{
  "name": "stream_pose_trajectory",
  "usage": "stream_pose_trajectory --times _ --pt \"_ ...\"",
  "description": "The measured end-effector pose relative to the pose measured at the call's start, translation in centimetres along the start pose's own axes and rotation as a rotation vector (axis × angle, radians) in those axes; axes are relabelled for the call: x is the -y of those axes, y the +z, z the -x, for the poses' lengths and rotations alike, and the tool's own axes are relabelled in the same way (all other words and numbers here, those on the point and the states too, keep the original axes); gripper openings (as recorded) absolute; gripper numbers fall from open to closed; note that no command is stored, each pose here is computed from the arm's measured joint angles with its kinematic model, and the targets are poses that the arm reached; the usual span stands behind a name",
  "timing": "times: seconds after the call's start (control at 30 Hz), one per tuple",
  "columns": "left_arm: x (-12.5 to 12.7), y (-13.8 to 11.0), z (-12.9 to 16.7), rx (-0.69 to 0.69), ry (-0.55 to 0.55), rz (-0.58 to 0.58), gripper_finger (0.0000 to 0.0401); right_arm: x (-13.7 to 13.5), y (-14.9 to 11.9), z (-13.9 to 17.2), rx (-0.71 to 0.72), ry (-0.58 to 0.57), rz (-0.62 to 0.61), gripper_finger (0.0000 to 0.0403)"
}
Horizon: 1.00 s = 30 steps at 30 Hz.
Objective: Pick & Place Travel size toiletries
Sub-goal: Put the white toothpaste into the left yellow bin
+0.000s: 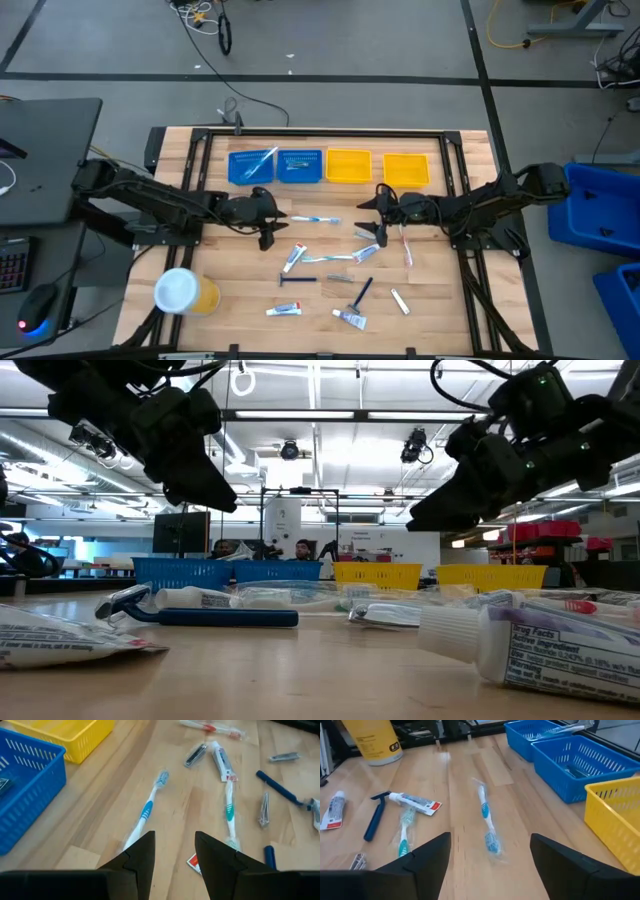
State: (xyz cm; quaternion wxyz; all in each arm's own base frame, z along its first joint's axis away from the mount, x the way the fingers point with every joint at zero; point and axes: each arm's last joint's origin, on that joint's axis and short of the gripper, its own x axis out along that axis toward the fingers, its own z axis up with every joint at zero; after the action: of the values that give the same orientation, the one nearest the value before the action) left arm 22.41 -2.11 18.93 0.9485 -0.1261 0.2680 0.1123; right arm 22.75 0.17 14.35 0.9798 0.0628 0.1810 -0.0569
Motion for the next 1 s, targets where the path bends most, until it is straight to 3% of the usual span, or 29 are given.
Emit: stream_pose_trajectory --times 0.17,0.37,0.53,0.63,0.8,1.0 --pt "0.0 0.0 0.0 0.006 0.014 -0.020 0.0146 -1.6 1.3 -0.6 -0.037 0.045 0.036 0.0262" --pt "-0.3 0.2 0.0 0.047 0.109 -0.027 0.0146 -4.1 1.9 -0.7 -0.345 0.061 0.018 0.0249" --pt "-0.4 0.2 0.0 0.061 0.154 -0.064 0.0146 -5.7 2.0 0.4 -0.587 -0.006 -0.012 0.0242" --pt "-0.5 0.3 0.0 0.065 0.170 -0.079 0.0146 -6.5 2.0 0.8 -0.596 -0.001 0.000 0.0237" --pt "-0.5 0.3 0.0 0.064 0.171 -0.110 0.0146 -8.0 0.8 0.9 -0.552 0.121 0.209 0.0232" --pt "-0.5 0.3 0.0 0.068 0.168 -0.088 0.0146 -7.1 -1.3 0.2 -0.612 0.023 0.289 0.0239"
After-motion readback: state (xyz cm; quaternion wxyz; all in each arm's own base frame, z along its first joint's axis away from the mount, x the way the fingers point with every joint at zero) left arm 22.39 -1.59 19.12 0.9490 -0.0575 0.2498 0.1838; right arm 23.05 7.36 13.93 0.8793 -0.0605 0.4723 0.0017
